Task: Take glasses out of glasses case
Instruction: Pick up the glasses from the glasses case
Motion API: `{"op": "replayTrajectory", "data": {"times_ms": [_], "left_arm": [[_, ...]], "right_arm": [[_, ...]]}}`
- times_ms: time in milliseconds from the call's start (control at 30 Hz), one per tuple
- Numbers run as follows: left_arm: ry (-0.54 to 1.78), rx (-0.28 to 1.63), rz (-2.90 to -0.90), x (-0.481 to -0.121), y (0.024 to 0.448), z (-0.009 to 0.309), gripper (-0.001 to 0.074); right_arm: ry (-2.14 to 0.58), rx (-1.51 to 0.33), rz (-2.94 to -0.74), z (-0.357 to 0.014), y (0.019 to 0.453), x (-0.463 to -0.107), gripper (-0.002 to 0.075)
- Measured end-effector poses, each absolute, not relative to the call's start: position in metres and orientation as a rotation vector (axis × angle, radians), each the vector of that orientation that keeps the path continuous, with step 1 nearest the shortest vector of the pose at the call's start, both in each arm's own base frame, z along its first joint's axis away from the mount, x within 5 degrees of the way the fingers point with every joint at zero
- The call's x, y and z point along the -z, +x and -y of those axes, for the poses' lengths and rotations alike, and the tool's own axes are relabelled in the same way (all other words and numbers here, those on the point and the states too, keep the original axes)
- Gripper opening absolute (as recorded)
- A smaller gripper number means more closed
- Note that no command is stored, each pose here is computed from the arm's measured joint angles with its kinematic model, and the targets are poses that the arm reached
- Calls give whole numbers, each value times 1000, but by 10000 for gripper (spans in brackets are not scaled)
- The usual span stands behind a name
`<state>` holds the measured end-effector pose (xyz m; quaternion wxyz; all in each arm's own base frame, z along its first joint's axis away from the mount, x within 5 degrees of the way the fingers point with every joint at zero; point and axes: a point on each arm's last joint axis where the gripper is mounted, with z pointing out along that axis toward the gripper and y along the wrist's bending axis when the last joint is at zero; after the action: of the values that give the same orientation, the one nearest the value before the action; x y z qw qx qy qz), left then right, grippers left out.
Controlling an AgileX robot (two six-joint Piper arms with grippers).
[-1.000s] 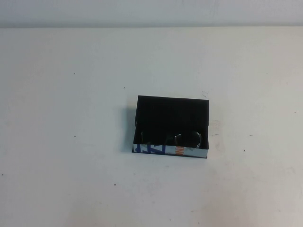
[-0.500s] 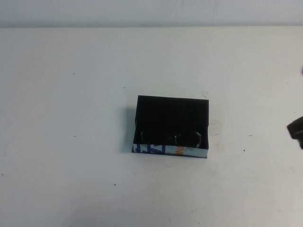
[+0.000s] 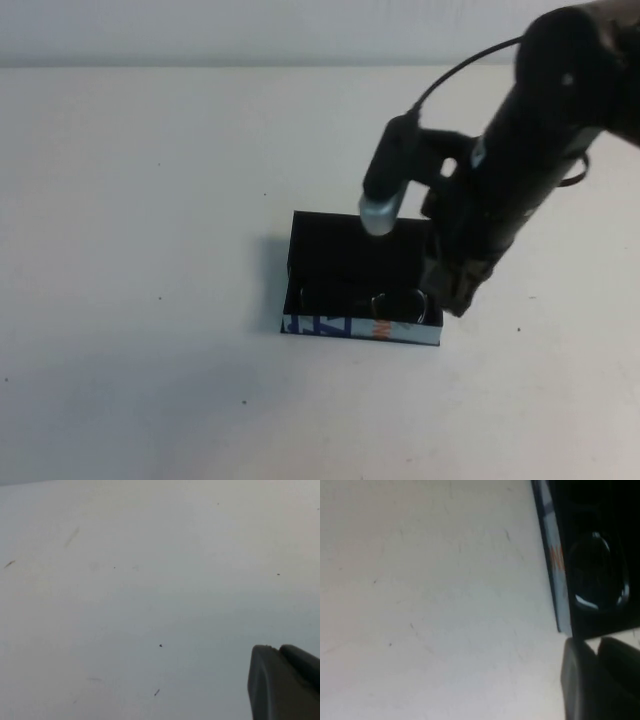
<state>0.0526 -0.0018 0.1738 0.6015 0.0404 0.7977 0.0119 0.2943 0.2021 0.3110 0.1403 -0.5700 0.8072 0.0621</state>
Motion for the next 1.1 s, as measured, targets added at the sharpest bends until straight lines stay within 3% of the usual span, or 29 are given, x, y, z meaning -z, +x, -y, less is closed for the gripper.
{"op": "replayTrajectory", "data": {"times_ms": [133, 267, 333, 667, 1100], "left_arm": [[94, -28, -1848, -174, 53, 2, -5], [94, -28, -1848, -174, 53, 2, -5], [94, -28, -1848, -174, 53, 2, -5], [94, -28, -1848, -174, 53, 2, -5], [94, -28, -1848, -174, 53, 2, -5]], "right_arm": [[-1795, -181, -2235, -229, 312, -297, 147], [-1866, -177, -2186, -246, 331, -282, 319], [-1892, -176, -2176, -252, 340, -272, 358], [-1914, -147, -2143, -270, 368, -237, 341], [-1935, -129, -2156, -273, 374, -217, 340]]}}
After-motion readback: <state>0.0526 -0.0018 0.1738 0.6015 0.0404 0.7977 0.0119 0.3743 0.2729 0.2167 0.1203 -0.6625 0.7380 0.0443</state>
